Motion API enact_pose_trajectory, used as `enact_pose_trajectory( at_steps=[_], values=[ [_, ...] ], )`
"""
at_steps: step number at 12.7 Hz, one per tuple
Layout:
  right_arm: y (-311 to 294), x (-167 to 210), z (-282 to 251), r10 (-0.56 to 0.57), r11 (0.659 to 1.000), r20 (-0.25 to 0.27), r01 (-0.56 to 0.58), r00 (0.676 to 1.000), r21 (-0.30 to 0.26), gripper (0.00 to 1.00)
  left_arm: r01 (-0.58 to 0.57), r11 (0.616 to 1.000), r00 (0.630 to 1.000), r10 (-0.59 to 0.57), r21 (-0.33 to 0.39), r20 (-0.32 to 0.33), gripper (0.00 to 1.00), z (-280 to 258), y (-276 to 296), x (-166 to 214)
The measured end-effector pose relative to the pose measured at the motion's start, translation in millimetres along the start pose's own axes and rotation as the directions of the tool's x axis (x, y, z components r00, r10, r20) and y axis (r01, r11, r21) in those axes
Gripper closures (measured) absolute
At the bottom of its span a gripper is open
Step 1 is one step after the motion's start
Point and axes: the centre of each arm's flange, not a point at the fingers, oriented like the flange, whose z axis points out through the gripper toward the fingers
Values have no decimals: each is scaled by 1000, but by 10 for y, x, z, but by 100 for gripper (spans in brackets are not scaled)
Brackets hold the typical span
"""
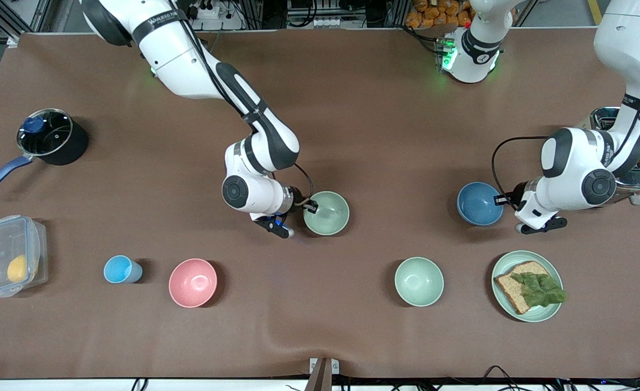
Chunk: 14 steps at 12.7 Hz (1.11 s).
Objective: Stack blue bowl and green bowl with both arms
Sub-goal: 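Carry the green bowl to mid-table with the right gripper while the left lifts, then move the blue bowl over the green bowl with the left gripper and lower it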
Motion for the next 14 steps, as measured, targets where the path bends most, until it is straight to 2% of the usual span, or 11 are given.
enact_pose_trajectory(
  at_steps=[3,6,7,9,12,14],
  values=[
    [-119,5,-133,78,997,-9,-78,997,26,41,-10,1000,1000,10,3,-11,96,-320,198,38],
    [-156,110,-458,197,980,5,-197,980,34,7,11,1000,1000,-11,3,-4,96,-834,649,-12],
    [-124,224,-630,243,969,5,-243,970,47,0,15,1000,1000,-15,-3,-12,96,-982,837,-55],
    [-16,470,-901,345,936,6,-344,939,74,0,20,1000,999,-20,-16,-25,96,-1151,1200,-171],
    [25,617,-1019,496,863,8,-494,868,107,0,53,998,998,-54,-23,-32,96,-1209,1721,-397],
    [-29,602,-961,524,843,-10,-516,852,150,0,69,997,997,-70,-18,-40,96,-1217,2104,-576]
  ],
)
